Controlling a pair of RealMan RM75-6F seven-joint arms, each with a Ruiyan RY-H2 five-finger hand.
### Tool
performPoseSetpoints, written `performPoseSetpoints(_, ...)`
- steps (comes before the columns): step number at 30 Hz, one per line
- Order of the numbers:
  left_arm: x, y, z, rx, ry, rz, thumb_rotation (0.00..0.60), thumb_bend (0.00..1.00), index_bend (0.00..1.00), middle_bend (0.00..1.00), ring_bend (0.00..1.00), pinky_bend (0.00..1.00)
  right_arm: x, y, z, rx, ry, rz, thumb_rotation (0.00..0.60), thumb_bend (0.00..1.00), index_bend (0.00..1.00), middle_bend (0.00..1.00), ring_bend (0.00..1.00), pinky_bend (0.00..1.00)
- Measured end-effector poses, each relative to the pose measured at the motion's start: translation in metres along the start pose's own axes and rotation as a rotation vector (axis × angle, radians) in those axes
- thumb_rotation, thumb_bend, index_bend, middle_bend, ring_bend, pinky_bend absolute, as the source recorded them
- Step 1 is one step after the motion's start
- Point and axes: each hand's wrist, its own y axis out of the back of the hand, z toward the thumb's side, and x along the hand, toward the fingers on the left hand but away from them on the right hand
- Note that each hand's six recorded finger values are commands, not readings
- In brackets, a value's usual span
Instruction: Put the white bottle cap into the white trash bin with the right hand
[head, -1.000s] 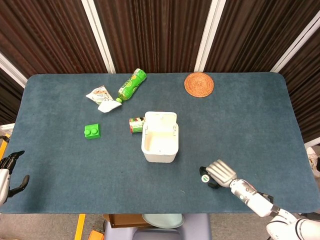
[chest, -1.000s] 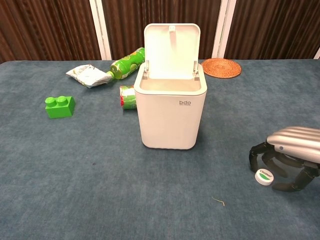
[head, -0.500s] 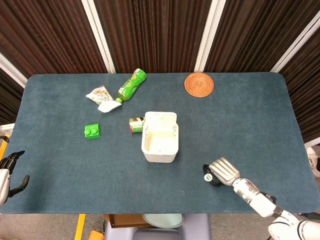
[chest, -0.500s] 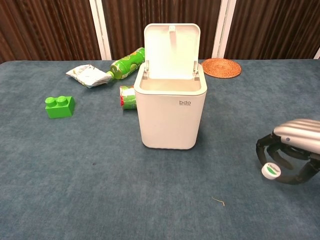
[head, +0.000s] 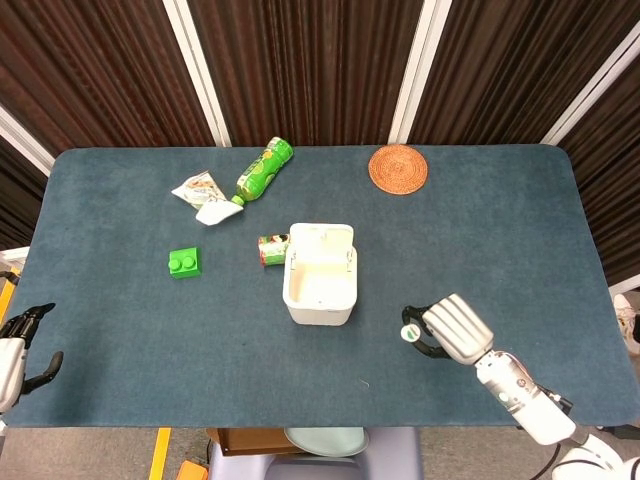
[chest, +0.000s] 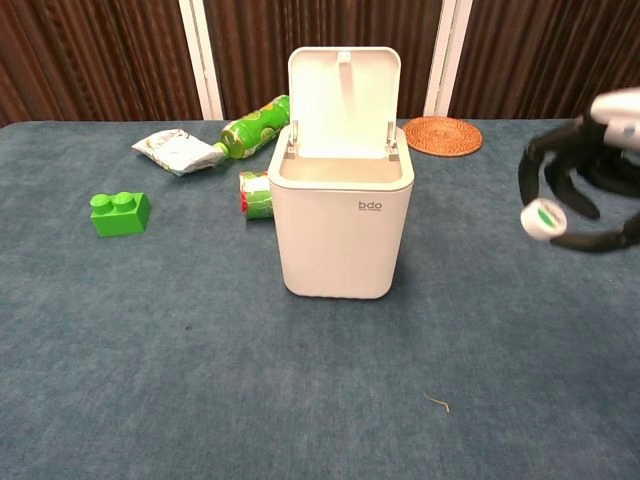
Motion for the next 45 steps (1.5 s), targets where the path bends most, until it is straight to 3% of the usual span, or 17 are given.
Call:
performPoseSetpoints(4,0.000,-0.002,0.001,0.003,-0.003,-0.007,0.600,0.38,0.17,0.20,0.25,0.45,-0.013,0.035,0.013,-0.013,-0.009,-0.046,0.600,0.37,0.68,0.82,0.90,1.00)
performPoseSetpoints(9,0.000,-0.002,0.001,0.003,-0.001,-0.007,0.600,0.38,0.17,0.20,0.25,0.45,-0.042,0.054,0.019,0.018,-0.014,-0.077,0.600,0.37,0.67,0.82,0.90,1.00)
performPoseSetpoints(19,0.000,-0.002,0.001,0.002,-0.003,-0.011,0.600,0.38,0.17,0.21,0.25,0.45,-0.110,0.036,0.038,0.012,-0.001,-0.066,0.600,0.37,0.65,0.82,0.90,1.00)
performPoseSetpoints(25,0.000,-0.001,0.000,-0.002,-0.001,-0.009,0.600,0.38,0.18,0.21,0.25,0.45,-0.133,0.024,0.045,0.012,-0.001,-0.065,0.600,0.21,0.40,0.82,0.90,1.00)
performPoseSetpoints(33,0.000,-0.002,0.000,0.000,-0.003,-0.013,0.600,0.38,0.18,0.21,0.25,0.45,-0.122,0.030,0.042,0.022,0.011,-0.093,0.600,0.14,0.25,0.82,0.90,1.00)
performPoseSetpoints(39,0.000,-0.002,0.001,0.005,-0.006,-0.014,0.600,0.38,0.18,0.21,0.25,0.45,-0.090,0.050,0.035,0.027,0.008,-0.194,0.600,0.14,0.30,0.82,0.89,1.00)
performPoseSetpoints(45,0.000,-0.003,0.004,0.013,-0.012,-0.015,0.600,0.38,0.18,0.22,0.25,0.45,-0.024,0.064,0.007,0.089,-0.066,-0.324,0.600,0.14,0.35,0.82,0.82,1.00)
